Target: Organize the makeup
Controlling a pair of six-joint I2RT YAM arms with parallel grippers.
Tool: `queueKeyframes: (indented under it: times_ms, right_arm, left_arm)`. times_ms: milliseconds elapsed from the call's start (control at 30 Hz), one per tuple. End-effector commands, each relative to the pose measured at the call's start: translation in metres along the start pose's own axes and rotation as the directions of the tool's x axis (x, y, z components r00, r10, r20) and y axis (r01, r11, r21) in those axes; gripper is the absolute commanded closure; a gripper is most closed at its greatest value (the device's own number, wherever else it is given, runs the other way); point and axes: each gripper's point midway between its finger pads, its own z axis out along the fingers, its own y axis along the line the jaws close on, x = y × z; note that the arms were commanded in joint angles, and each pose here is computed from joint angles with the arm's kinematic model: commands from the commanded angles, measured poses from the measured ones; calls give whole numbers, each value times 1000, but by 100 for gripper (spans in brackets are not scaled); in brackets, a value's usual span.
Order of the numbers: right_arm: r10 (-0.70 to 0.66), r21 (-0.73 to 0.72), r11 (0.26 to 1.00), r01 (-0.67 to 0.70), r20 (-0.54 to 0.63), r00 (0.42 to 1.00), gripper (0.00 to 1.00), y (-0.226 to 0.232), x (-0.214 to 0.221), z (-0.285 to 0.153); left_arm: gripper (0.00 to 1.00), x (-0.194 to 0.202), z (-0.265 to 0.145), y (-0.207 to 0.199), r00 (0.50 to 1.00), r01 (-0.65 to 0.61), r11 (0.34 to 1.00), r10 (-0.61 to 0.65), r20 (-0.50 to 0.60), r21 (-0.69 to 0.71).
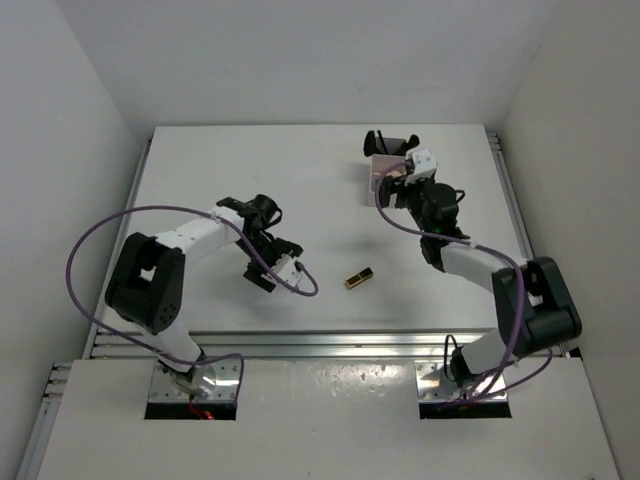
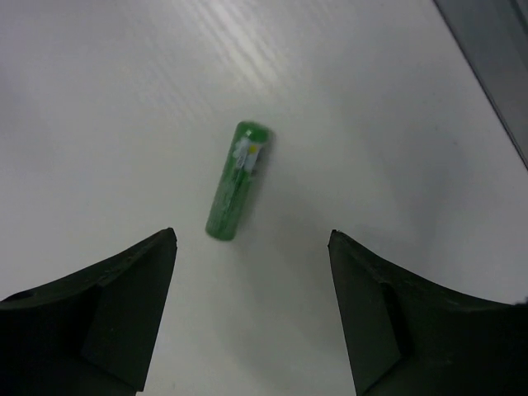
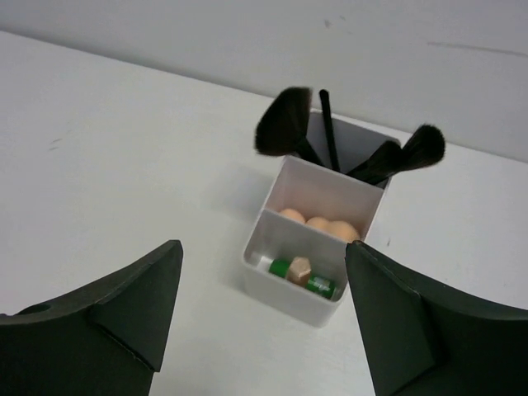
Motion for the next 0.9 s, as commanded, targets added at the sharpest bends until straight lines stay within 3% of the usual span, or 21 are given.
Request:
queueKeyframes:
  times_ms: [0, 133, 167, 233, 400, 600, 633, 733, 767, 867]
  right_arm:
    - [30, -91, 995, -34, -50, 998, 20, 19, -3, -31]
    - [40, -111, 993, -50, -95, 995, 20, 24, 10, -65]
    - [41, -112, 993, -47, -55, 998, 20, 24, -4, -72]
    - [42, -108, 993, -52, -92, 995, 20, 24, 14, -84]
    - [27, -107, 994, -37, -94, 995, 20, 23, 11, -104]
    - [7, -15, 1000, -8, -71, 997, 20, 4, 9, -115]
    - [12, 3, 1000, -12, -69, 998, 20, 1, 9, -116]
    - [58, 81, 995, -52, -72, 996, 20, -16, 5, -119]
    - [84, 135, 988, -72, -80, 993, 22, -30, 5, -120]
    - [147, 191, 976, -100, -250, 957, 23, -41, 36, -124]
  left_arm:
    - [21, -16, 19, -5, 994, -100, 990, 96, 45, 100]
    - [25, -11, 37, 3, 998, -66, 985, 64, 19, 157]
    - [25, -7, 40, 5, 999, -51, 985, 50, 9, 165]
    - [27, 0, 49, 8, 1000, -23, 980, 26, -12, 200]
    - [45, 9, 61, -2, 998, 17, 957, -1, -57, 288]
    - [88, 6, 68, -7, 997, 29, 947, -4, -80, 319]
    - [100, 0, 68, -4, 997, 59, 951, -41, -65, 304]
    - [100, -6, 64, 15, 985, 174, 959, -169, -41, 224]
    - [100, -15, 57, 38, 981, 188, 968, -193, 18, 165]
    - [100, -30, 31, 94, 939, 294, 955, -296, 173, 40]
